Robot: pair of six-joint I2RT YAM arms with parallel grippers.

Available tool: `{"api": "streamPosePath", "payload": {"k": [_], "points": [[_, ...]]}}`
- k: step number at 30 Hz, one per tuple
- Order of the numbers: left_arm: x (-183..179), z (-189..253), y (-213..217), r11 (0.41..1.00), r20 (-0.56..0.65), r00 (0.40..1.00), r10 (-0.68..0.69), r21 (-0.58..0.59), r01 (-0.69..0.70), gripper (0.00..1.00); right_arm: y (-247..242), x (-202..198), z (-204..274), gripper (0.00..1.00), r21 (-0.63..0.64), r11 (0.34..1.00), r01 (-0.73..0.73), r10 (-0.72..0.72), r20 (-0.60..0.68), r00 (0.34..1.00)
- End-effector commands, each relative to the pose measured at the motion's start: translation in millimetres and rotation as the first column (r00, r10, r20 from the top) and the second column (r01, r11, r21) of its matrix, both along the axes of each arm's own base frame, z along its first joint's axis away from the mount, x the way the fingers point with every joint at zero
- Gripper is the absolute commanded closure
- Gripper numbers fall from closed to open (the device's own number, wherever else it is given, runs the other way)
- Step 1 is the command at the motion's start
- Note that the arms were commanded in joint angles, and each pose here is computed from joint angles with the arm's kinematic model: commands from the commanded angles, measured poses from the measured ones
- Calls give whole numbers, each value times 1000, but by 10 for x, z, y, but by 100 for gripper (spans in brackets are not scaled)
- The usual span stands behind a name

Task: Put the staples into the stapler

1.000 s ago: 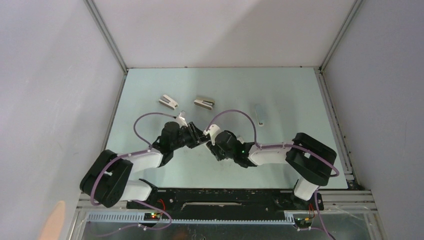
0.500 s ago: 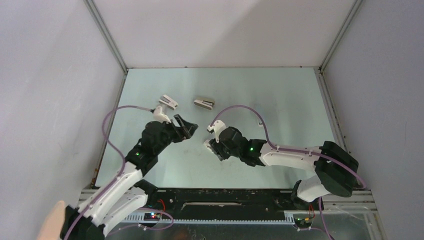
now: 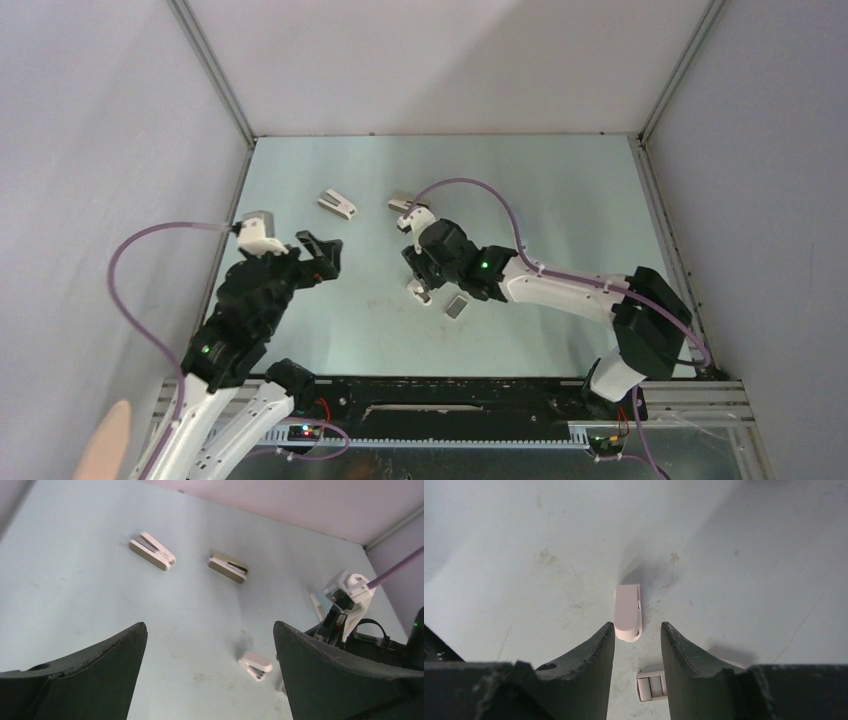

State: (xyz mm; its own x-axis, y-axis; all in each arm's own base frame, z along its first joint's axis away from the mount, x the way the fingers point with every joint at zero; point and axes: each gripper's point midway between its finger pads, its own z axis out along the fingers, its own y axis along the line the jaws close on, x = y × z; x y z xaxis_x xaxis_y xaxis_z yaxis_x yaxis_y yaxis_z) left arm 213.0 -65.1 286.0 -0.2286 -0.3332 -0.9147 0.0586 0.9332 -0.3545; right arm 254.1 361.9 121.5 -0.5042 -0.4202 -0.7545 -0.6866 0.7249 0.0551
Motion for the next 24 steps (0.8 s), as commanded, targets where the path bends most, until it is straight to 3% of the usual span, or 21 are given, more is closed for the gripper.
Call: {"api": "streamPosePath", "payload": {"k": [1, 9, 15, 24], "points": [[-142, 26, 435, 974, 27, 993, 117, 194, -120, 0, 44, 22, -99, 59, -57, 998, -26, 24, -39, 999], [-155, 57, 567, 959, 112, 982, 154, 223, -176, 0, 14, 15, -457, 61, -127, 992, -26, 9, -130, 991], [-128, -70, 572, 953, 94, 983, 156, 249, -175, 0, -103, -103, -651, 65, -191, 981, -40, 1, -199, 980], [-99, -110, 571, 960, 95, 985, 146, 228, -164, 0, -99, -166, -547, 65, -190, 978, -90, 47, -222, 974]]}}
